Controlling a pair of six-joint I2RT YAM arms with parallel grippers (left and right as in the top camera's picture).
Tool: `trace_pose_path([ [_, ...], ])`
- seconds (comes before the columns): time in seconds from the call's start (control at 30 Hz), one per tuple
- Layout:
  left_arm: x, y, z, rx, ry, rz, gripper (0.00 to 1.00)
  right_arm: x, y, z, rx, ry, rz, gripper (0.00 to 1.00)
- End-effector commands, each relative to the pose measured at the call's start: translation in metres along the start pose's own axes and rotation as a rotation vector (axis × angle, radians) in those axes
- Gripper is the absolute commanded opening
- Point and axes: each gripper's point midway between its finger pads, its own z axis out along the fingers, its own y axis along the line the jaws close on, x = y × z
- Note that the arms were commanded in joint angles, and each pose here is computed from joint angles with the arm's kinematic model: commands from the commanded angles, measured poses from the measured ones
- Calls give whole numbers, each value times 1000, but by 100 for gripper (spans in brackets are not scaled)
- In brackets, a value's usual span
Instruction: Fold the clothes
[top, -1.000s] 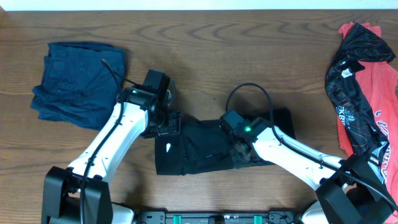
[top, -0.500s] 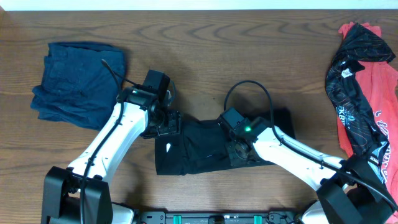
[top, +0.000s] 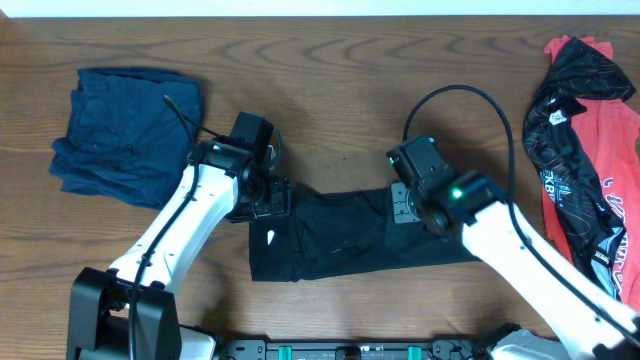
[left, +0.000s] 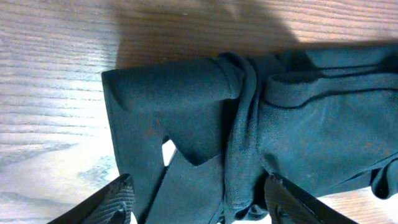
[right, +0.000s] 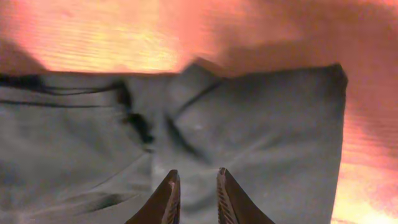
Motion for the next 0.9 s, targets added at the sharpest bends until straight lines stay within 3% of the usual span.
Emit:
trace_pose_path([
  [0.0,1,0,-1,2,1,6,69,14,1,25,0,86,-2,19],
  [0.2,1,0,-1,2,2,5,69,21,29,63,-72,157,-57,19],
  [0.53,1,0,-1,2,2,6,69,66,60,112,-142,351,-114,18],
  [0.7,1,0,-1,2,2,6,69,56,73,103,-180,302,-165,21],
  [0.87,5,2,-1,-6,19,2,69,18,59,84,-132,172,-112,25],
])
